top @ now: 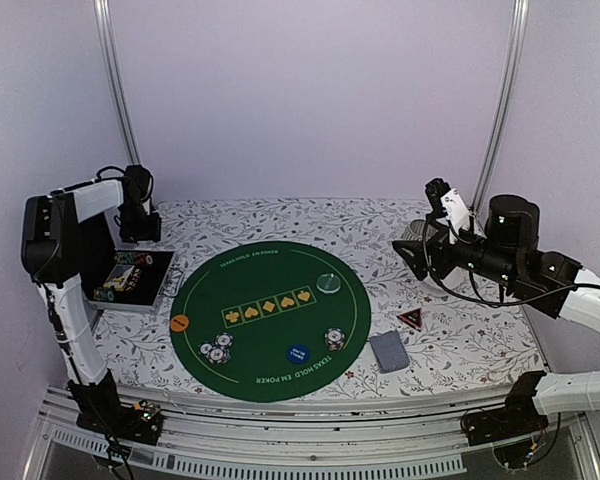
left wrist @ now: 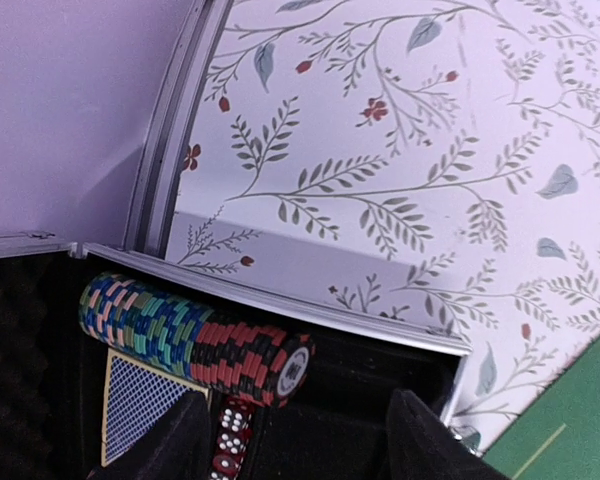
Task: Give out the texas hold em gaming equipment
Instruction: Pick up the pile of poker chips from the chip case.
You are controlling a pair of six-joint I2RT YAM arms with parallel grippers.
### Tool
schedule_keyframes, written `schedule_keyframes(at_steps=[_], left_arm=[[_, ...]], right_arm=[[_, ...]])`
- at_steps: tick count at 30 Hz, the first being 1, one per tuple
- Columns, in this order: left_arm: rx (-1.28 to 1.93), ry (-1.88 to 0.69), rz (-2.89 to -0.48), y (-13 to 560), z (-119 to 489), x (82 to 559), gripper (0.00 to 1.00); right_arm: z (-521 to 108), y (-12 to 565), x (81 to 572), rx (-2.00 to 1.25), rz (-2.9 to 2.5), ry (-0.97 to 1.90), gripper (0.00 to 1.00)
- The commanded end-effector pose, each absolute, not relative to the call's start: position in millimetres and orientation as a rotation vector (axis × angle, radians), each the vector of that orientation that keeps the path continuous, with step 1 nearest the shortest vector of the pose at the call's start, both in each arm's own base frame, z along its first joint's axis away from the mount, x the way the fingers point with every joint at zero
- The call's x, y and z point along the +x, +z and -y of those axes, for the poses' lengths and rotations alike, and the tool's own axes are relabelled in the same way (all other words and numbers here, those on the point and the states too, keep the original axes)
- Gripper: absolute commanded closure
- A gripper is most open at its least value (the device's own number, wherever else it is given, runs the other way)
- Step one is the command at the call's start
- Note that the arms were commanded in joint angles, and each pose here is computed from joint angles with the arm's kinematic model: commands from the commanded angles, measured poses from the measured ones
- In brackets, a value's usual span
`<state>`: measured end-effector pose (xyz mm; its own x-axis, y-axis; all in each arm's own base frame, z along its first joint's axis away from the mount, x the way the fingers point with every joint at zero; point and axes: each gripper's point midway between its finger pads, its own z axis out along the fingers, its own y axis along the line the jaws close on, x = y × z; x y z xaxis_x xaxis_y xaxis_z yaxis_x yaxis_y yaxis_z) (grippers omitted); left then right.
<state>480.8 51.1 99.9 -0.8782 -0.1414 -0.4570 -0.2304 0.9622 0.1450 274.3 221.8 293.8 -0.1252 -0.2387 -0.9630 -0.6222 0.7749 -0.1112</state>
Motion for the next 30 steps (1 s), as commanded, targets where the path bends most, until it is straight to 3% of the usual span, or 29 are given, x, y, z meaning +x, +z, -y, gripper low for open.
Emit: schedule_keyframes(at_steps=[1, 10, 30], left_arm=[[-0.328, 0.308, -2.646, 92.8, -67.9, 490.3, 0.40], [-0.375, 0.337, -2.712, 56.4, -83.7, 485.8, 0.51], [-0.328, 0.228, -2.803, 28.0, -59.8, 454.1, 0.55]], right_arm=[[-226.5, 279.6, 277.2, -0.735, -1.712, 0.375, 0.01], [-223.2, 278.2, 278.8, -0.738, -1.711, 0.364, 0.01], [-222.1, 274.5, 281.5, -0.737, -1.710, 0.363, 0.01]])
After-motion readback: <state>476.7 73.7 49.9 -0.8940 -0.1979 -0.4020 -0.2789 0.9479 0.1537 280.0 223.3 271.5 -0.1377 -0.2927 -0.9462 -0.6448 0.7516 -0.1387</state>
